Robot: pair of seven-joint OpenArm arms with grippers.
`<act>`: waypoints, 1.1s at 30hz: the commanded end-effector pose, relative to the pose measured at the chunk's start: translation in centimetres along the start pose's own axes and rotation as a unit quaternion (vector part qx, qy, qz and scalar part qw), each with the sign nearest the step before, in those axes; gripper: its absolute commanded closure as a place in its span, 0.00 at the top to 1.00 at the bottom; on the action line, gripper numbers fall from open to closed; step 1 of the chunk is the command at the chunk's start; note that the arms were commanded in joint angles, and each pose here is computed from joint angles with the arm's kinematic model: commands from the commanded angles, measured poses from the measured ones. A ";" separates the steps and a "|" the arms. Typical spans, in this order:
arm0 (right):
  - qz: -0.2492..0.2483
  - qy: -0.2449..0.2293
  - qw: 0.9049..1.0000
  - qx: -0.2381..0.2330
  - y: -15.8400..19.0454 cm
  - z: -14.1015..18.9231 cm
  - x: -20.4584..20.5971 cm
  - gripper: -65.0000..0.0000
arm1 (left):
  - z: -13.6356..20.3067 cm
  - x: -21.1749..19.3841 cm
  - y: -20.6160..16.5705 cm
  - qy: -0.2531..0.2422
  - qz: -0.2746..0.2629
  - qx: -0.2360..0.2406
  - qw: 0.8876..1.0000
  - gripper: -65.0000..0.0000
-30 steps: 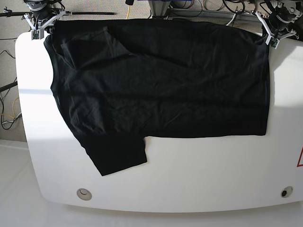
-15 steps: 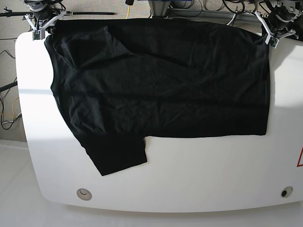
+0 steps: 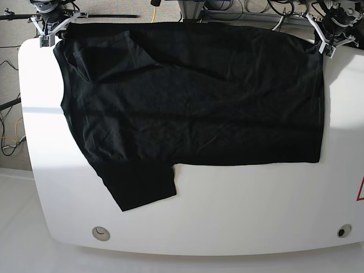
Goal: Fold the T-shirt properly
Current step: 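Drag the gripped collar edge toward the robot base with both grippers, then release the collar and move both grippers along the shirt sides to the hem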
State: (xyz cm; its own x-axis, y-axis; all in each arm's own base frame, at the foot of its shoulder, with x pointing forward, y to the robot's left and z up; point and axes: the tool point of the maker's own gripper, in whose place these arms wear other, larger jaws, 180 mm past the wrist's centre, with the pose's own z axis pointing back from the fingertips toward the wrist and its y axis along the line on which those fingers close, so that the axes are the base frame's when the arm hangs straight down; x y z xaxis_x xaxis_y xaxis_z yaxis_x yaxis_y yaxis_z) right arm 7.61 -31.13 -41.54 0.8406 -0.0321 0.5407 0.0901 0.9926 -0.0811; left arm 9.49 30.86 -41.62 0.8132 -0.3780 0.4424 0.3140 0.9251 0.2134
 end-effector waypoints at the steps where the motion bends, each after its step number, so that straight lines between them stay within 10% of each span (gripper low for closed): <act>1: 0.007 -0.006 1.000 -0.005 -0.5 0.4 0.4 0.00 | 0.1 -0.5 0.3 0.008 -0.001 0.002 1.000 0.01; 5: 0.007 -0.009 1.000 -0.005 -0.5 0.3 0.7 0.03 | 0.0 -0.1 0.7 0.006 -0.002 0.006 1.000 0.09; 15: 0.012 -0.026 1.000 -0.007 -0.7 0.1 2.0 0.56 | -0.3 1.1 1.6 -0.001 0.000 0.017 1.000 0.58; 33: 0.036 -0.100 0.994 -0.027 -2.0 0.7 8.0 0.63 | -0.4 6.0 5.5 -0.049 0.021 0.062 0.997 0.60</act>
State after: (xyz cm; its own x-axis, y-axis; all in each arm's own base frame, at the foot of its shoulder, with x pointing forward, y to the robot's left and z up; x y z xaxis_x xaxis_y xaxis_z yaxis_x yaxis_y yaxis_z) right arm 12.59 -32.74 -37.97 0.7545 0.0359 0.6554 0.0749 0.9873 -0.1404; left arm 15.70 32.42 -39.41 0.7775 -0.3305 0.5350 0.2277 0.9410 0.2504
